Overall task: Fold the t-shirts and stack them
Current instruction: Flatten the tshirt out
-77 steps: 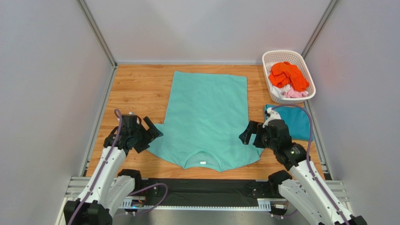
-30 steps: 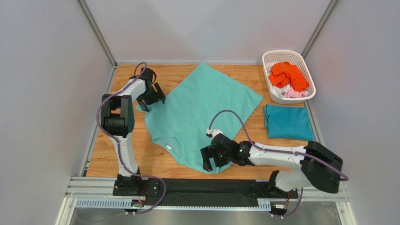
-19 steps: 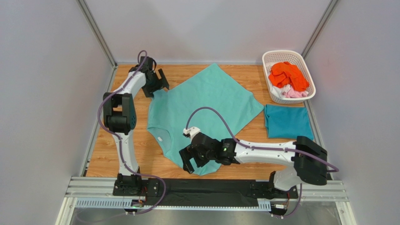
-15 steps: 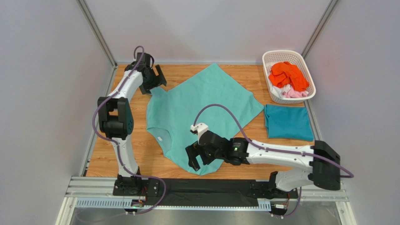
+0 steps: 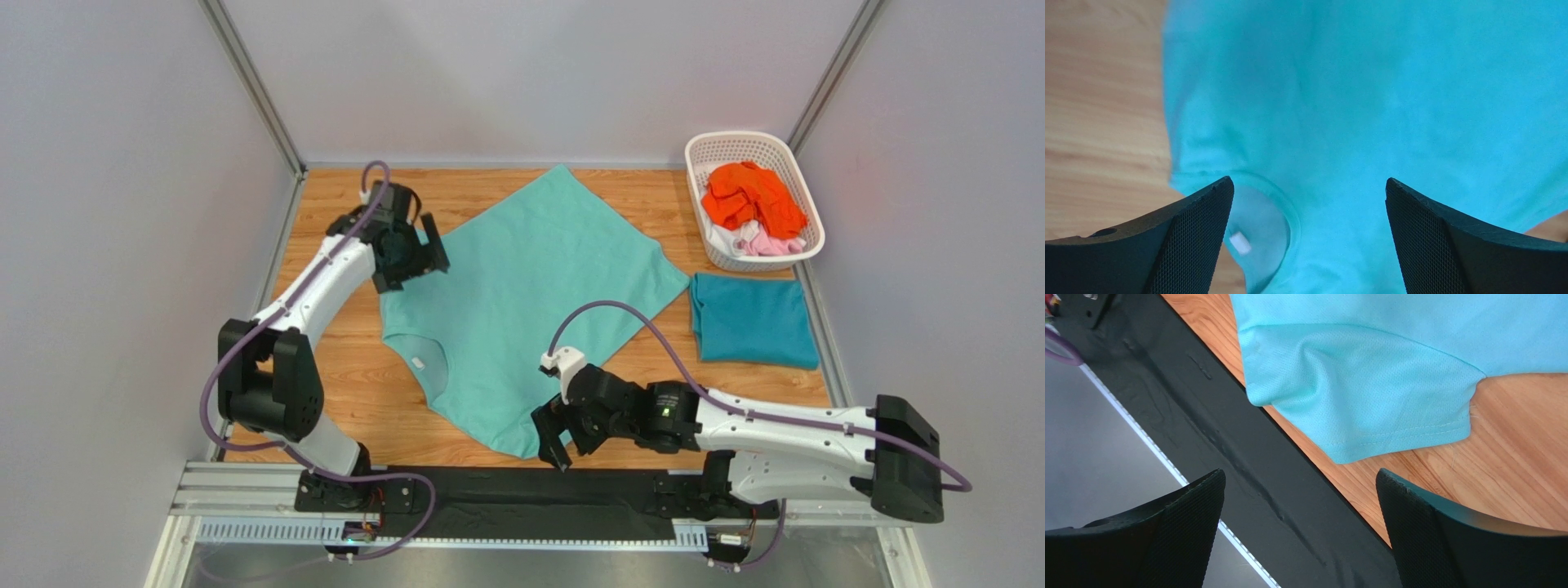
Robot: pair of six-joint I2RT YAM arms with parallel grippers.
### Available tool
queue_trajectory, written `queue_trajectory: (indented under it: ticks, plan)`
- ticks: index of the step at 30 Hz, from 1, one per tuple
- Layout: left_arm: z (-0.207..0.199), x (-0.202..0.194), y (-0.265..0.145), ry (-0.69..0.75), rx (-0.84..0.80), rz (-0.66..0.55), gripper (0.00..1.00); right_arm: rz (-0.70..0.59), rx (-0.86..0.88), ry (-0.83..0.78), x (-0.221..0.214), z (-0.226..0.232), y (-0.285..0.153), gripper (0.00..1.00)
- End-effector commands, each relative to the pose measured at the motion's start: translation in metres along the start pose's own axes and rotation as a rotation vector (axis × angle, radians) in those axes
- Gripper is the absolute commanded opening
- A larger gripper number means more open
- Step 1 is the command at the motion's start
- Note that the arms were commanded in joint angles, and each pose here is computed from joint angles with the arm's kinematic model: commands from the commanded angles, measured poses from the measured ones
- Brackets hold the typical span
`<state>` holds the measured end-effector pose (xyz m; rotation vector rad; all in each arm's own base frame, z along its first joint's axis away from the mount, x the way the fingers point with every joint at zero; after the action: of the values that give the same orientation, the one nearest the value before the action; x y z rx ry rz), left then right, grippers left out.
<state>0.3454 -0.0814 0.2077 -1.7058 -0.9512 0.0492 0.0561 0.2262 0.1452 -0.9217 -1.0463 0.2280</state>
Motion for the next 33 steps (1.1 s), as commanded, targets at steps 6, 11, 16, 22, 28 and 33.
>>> queue_trajectory:
  ticks: [6, 11, 16, 22, 28, 33]
  plan:
    - [0.033, -0.088, 0.023, -0.025, 0.017, 0.133, 1.0, 0.062, -0.106, 0.021, -0.007, -0.009, 0.023, 0.77]
    - [0.056, -0.103, 0.039, -0.013, 0.107, 0.151, 1.0, 0.084, -0.185, 0.015, -0.008, -0.016, 0.036, 0.7]
    - [0.068, -0.11, 0.051, -0.001, 0.171, 0.168, 1.0, 0.122, -0.12, 0.019, -0.006, -0.007, 0.053, 0.53]
    - [0.071, -0.109, 0.058, 0.013, 0.206, 0.158, 1.0, 0.197, -0.058, 0.014, 0.003, 0.004, 0.047, 0.13]
    - [0.073, -0.107, 0.061, 0.034, 0.234, 0.148, 1.0, 0.234, 0.038, -0.019, 0.022, 0.017, 0.009, 0.09]
    - [0.075, -0.105, 0.065, 0.044, 0.262, 0.141, 1.0, 0.299, 0.108, -0.055, 0.022, 0.019, -0.003, 0.12]
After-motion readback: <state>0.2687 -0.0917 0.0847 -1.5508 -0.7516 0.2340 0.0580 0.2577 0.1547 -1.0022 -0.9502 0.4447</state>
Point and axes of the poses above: each gripper's point midway between its finger pads, its own y axis out along the fingers, its own z axis along the line the jaws close on, x = y × z, the point moved 7 cm from there along -y, back along the fingers, and after that the axes turned 14 degrees about -y, right-handed, at the moved point
